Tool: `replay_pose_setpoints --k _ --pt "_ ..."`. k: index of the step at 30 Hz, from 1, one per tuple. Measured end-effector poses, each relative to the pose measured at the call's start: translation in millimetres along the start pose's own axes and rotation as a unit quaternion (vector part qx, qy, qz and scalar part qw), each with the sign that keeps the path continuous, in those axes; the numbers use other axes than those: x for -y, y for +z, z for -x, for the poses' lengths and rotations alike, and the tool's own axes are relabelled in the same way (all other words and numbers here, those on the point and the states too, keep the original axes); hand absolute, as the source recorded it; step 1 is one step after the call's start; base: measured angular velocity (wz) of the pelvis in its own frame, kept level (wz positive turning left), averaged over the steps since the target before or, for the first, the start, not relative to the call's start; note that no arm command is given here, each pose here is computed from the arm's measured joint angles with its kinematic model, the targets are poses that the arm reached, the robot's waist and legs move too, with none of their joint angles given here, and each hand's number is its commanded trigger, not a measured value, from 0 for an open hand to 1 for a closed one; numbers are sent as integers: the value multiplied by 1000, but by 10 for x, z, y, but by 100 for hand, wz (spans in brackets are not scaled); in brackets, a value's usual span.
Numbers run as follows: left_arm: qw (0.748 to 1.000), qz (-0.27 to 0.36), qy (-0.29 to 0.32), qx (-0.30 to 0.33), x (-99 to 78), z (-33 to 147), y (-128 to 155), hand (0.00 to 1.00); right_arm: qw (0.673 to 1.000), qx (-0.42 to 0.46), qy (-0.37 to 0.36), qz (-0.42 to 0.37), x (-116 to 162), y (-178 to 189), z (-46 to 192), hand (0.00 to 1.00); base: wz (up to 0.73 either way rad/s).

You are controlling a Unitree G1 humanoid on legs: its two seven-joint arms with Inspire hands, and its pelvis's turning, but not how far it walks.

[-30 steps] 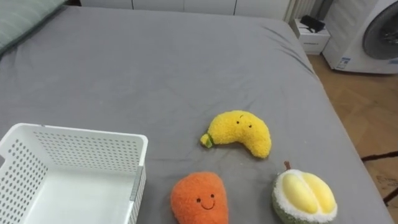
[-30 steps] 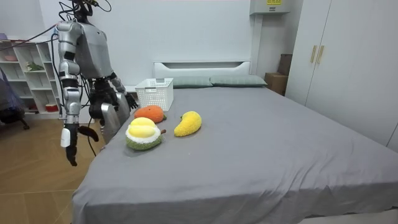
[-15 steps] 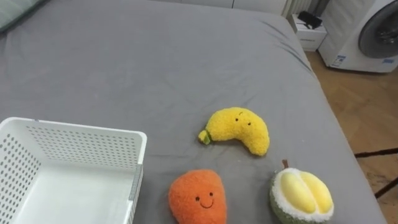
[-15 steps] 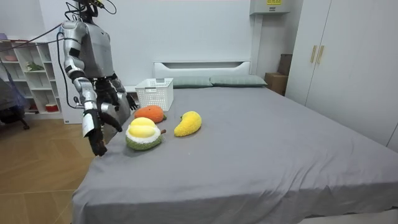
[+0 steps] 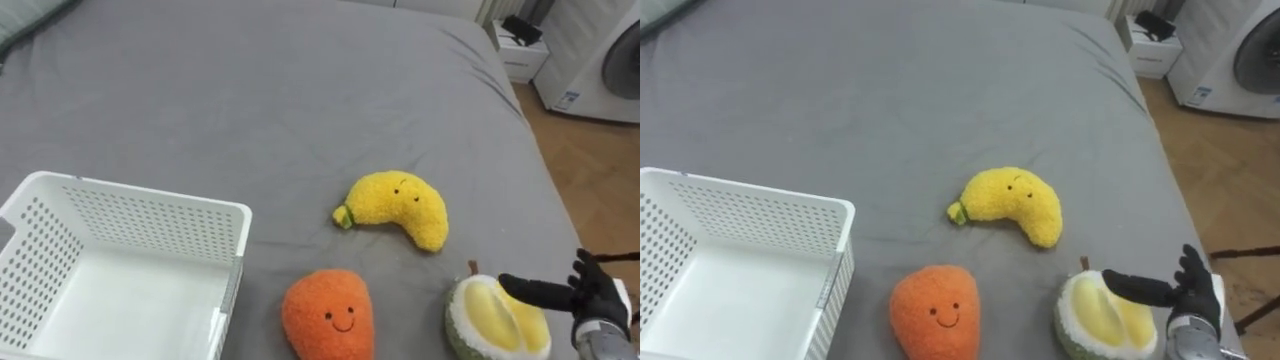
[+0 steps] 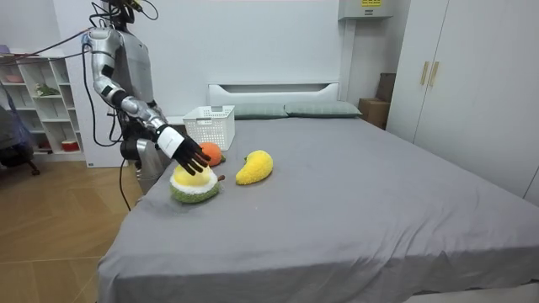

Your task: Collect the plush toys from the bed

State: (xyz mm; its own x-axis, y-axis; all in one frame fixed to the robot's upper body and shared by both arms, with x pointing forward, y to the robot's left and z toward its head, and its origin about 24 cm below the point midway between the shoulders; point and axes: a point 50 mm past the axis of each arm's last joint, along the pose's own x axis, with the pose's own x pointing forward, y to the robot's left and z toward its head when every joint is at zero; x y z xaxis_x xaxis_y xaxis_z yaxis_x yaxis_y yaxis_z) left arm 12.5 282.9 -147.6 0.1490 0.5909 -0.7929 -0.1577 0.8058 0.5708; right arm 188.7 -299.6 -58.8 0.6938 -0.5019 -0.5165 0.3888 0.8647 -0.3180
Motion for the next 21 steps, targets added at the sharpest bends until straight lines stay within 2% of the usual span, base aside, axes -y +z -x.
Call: replay_pose_setpoints --k 9,14,21 --pt "1000 -8 -4 -16 20 27 -124 0 999 22 29 17 -102 77 21 0 5" --pt "1000 -10 -6 -16 36 34 -135 0 997 29 30 60 -100 79 20 0 1" --pt "1000 -20 -3 -8 22 32 -109 0 989 -26 48 140 -106 -267 43 0 6"
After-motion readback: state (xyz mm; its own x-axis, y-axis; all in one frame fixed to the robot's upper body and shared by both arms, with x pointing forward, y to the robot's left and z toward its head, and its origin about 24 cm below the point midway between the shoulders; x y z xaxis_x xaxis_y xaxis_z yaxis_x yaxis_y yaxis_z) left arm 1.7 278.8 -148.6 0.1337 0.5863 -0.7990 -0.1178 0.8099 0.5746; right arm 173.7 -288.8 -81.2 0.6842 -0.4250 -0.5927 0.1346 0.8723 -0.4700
